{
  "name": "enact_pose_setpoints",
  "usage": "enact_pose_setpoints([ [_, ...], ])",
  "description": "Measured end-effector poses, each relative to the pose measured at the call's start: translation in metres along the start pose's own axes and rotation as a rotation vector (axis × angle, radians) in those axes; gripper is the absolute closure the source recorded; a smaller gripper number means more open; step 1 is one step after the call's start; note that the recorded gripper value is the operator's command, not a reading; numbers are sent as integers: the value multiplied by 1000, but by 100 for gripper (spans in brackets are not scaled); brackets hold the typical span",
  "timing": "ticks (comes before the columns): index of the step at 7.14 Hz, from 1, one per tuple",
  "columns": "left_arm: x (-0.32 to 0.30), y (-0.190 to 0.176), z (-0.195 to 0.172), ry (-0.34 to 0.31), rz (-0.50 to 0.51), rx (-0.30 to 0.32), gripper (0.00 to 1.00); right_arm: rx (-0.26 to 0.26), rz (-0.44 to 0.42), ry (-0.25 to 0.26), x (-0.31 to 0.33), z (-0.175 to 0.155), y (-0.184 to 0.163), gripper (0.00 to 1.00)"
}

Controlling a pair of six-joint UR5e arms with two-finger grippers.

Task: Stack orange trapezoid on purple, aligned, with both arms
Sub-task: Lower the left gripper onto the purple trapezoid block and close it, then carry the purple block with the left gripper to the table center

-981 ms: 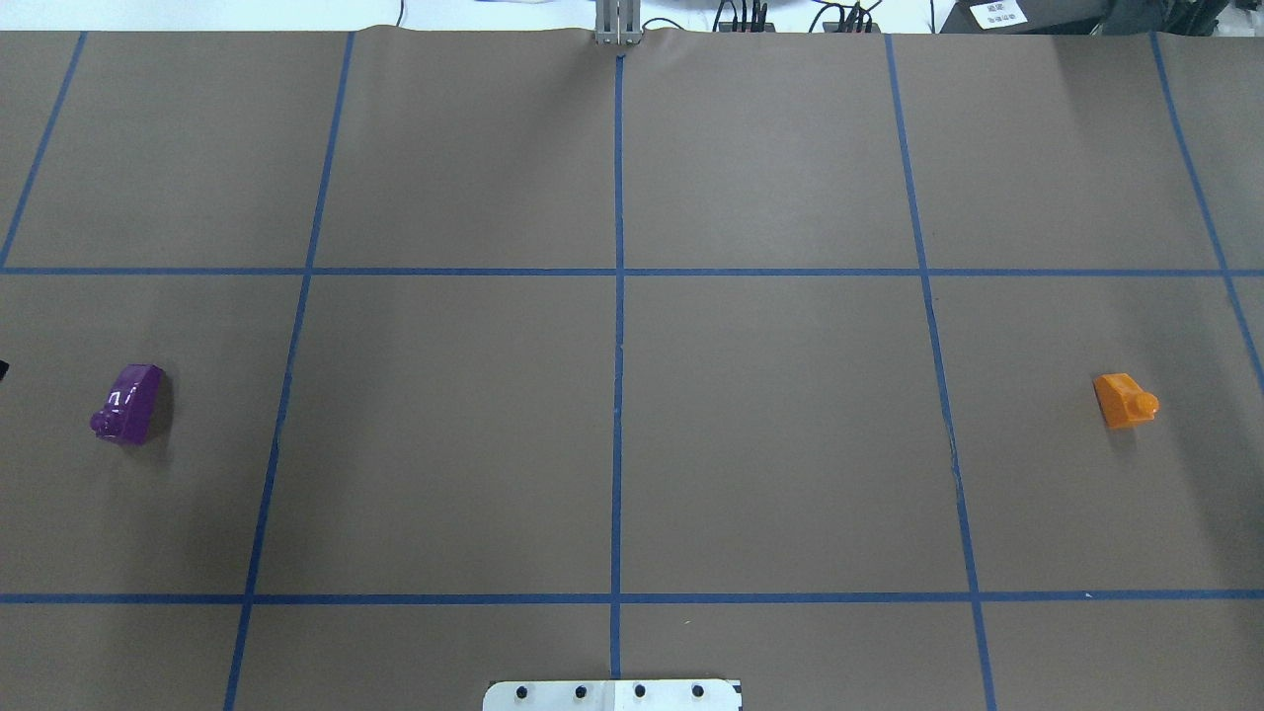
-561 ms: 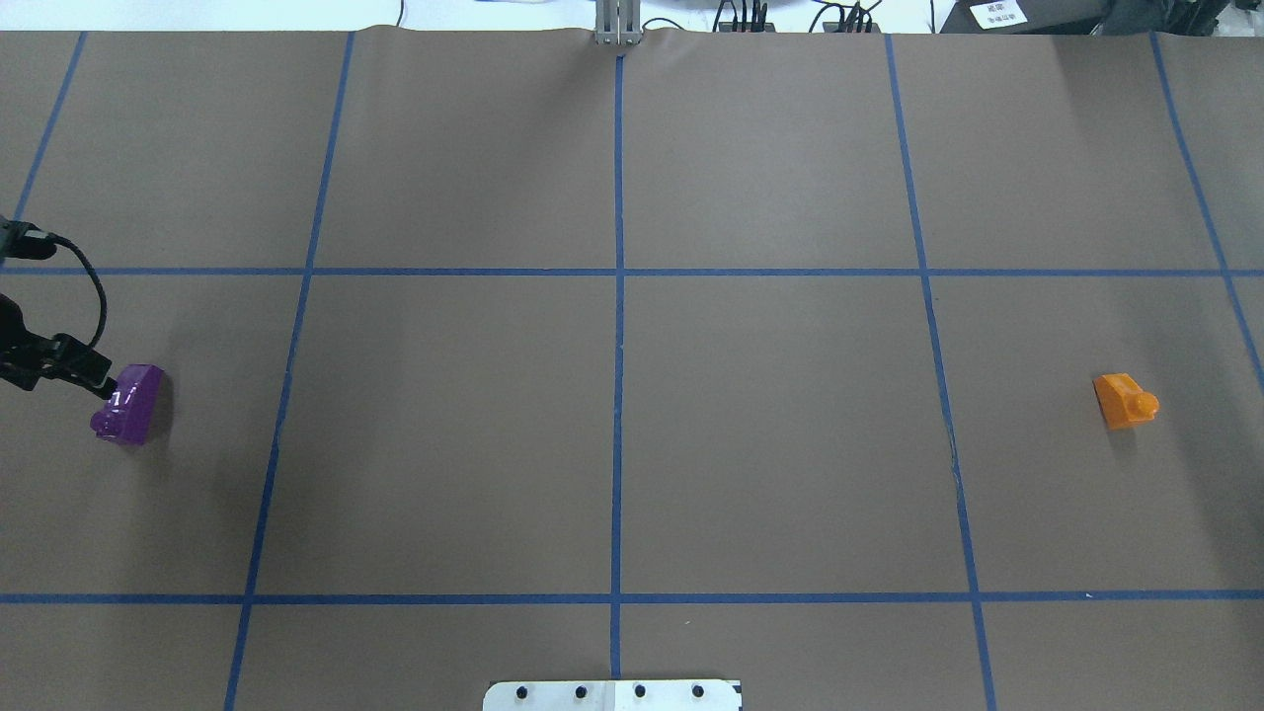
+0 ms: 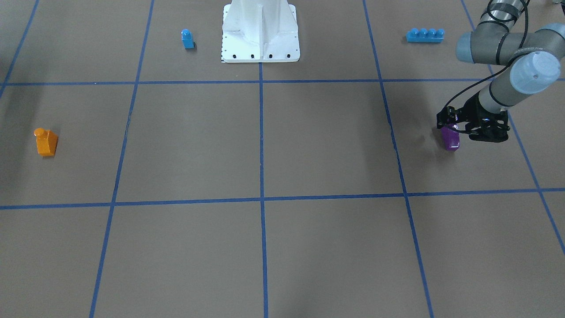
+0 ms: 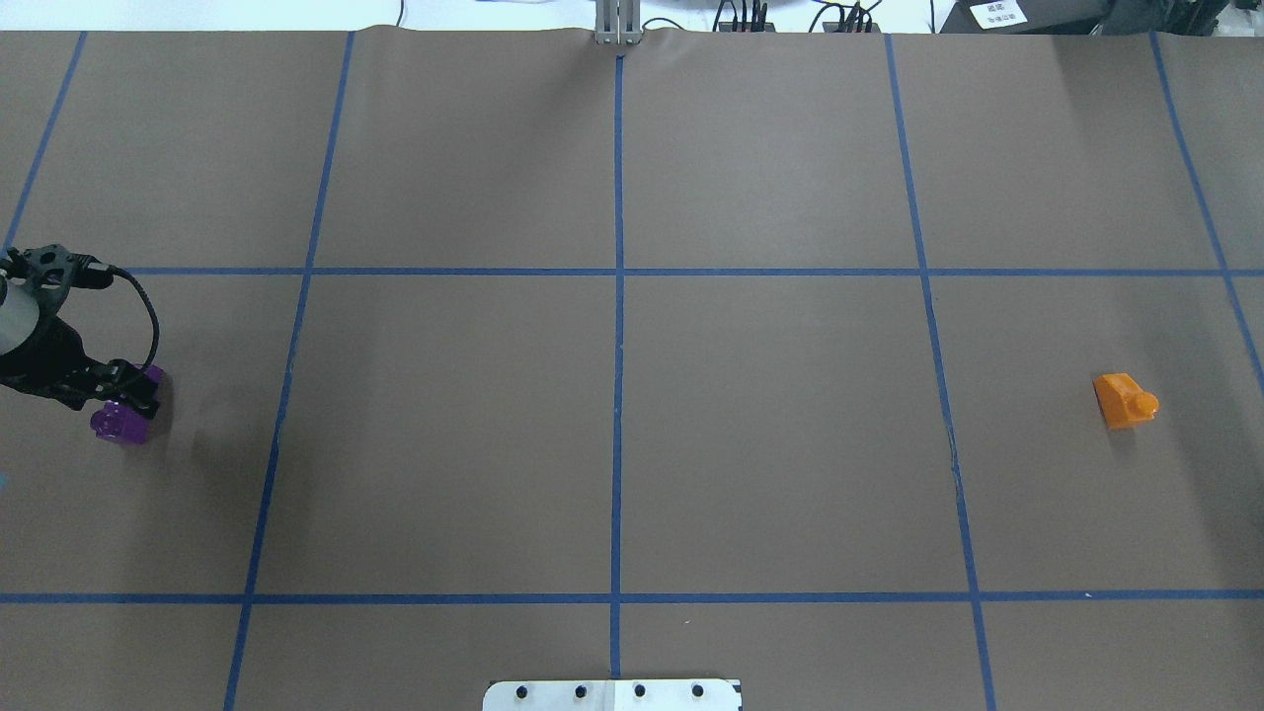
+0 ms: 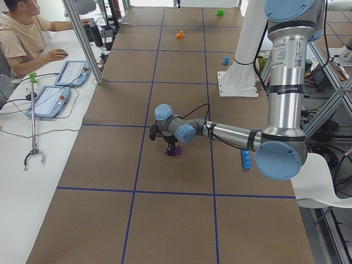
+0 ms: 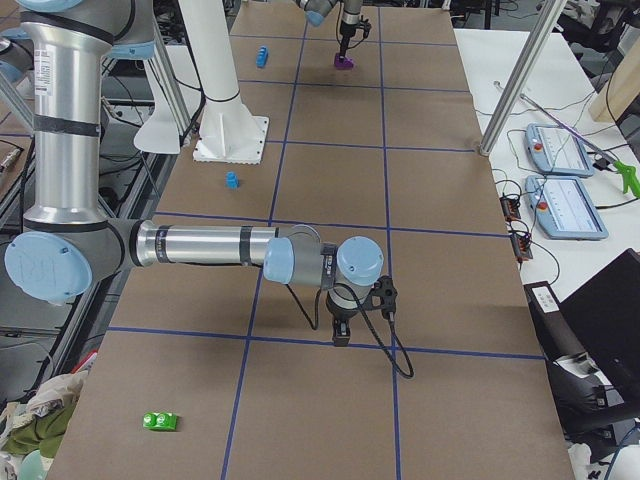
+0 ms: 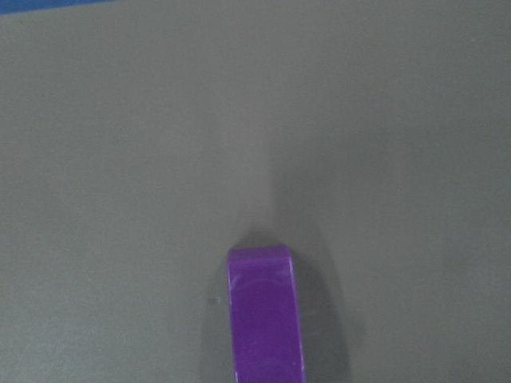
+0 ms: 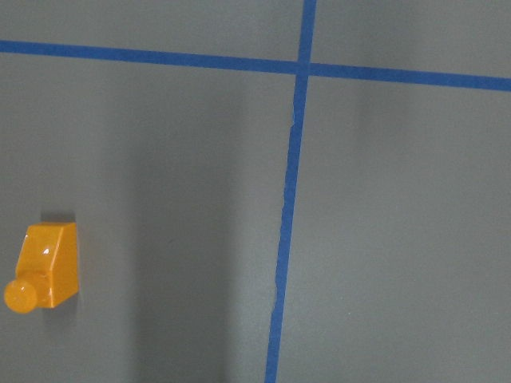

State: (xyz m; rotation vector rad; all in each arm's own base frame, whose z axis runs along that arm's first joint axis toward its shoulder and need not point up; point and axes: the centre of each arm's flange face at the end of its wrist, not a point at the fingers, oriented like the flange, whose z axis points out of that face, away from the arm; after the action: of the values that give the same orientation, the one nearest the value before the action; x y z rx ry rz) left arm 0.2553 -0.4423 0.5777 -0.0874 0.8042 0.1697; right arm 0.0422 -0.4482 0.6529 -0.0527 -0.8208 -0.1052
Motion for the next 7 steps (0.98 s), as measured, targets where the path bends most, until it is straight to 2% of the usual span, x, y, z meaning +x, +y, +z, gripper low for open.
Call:
enact_pose_setpoints([
  [1,-1,2,5,-2,-3,-12,50,-2,-1,-1,0,1,0,0],
  [2,-2,3,10,-4,-9,-25,100,-3,-2,-1,-1,1,0,0],
  [5,7,7,3,21,-72,-30,100,-4,-4,-1,-2,2,0,0],
  [7,58,5,-38,59,-36,9,100,0,-7,-4,-3,1,-1,0],
])
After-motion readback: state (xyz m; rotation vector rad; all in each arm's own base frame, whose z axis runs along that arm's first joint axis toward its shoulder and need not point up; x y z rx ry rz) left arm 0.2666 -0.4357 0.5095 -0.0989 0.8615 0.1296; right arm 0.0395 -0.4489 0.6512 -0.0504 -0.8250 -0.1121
